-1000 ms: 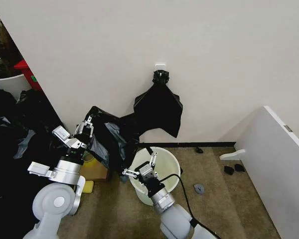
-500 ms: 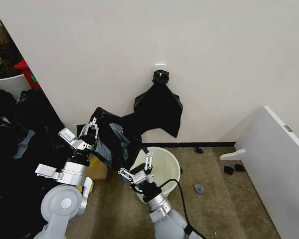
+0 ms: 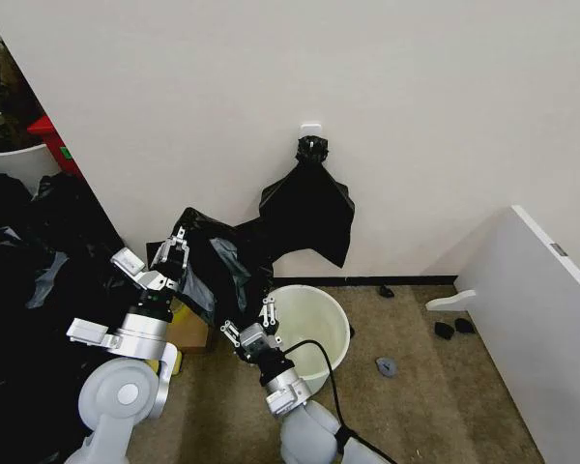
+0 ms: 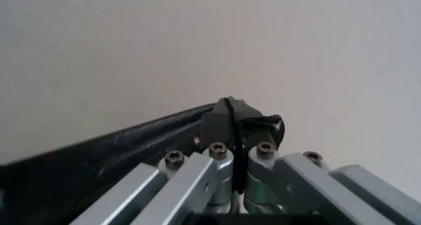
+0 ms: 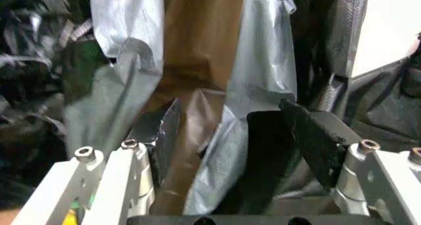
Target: Place the garbage bag over the trash bin.
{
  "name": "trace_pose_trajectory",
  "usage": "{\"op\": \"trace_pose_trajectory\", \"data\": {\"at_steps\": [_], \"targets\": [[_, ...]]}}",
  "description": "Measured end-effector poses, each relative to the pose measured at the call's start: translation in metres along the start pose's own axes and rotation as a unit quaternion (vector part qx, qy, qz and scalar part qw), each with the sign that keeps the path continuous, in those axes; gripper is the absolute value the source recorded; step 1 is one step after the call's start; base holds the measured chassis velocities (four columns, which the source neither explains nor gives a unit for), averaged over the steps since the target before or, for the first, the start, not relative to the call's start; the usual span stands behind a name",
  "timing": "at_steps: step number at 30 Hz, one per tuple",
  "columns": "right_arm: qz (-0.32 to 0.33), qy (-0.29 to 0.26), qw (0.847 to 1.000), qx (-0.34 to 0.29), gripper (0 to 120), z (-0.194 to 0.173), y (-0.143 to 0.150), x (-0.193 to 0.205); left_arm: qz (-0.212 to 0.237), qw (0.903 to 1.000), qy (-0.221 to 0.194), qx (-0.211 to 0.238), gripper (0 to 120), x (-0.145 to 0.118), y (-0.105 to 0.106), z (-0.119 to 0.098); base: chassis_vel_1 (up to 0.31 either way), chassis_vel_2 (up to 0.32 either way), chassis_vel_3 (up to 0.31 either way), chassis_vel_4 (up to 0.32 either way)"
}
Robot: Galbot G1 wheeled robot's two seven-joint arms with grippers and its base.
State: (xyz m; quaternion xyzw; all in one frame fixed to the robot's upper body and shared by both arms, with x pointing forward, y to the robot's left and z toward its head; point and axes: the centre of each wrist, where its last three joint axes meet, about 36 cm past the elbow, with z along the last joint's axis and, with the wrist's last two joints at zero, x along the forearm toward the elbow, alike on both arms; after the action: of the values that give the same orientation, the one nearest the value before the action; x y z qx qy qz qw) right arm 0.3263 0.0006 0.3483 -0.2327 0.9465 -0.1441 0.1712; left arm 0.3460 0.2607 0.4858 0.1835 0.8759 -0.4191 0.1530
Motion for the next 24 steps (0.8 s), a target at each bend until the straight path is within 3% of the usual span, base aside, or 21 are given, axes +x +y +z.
{"op": "trace_pose_trajectory", "data": {"at_steps": [12, 19, 24], "targets": [[0.042, 0.028, 0.998, 0.035, 21, 0.000, 0.003, -0.011, 0.007, 1.0000, -0.004, 0.003, 0, -0.001, -0.003, -0.003, 0.000, 0.000, 0.000, 0.000], [0.033, 0.029, 0.999, -0.013, 52, -0.007, 0.007, -0.001, 0.001, 1.0000, -0.002, 0.004, 0, -0.001, 0.001, 0.000, 0.000, 0.000, 0.000, 0.000], [0.034, 0.038, 0.998, -0.030, 66, -0.008, 0.008, -0.003, 0.001, 1.0000, -0.001, 0.004, 0, -0.001, 0.001, 0.000, 0.000, 0.000, 0.000, 0.000]]}}
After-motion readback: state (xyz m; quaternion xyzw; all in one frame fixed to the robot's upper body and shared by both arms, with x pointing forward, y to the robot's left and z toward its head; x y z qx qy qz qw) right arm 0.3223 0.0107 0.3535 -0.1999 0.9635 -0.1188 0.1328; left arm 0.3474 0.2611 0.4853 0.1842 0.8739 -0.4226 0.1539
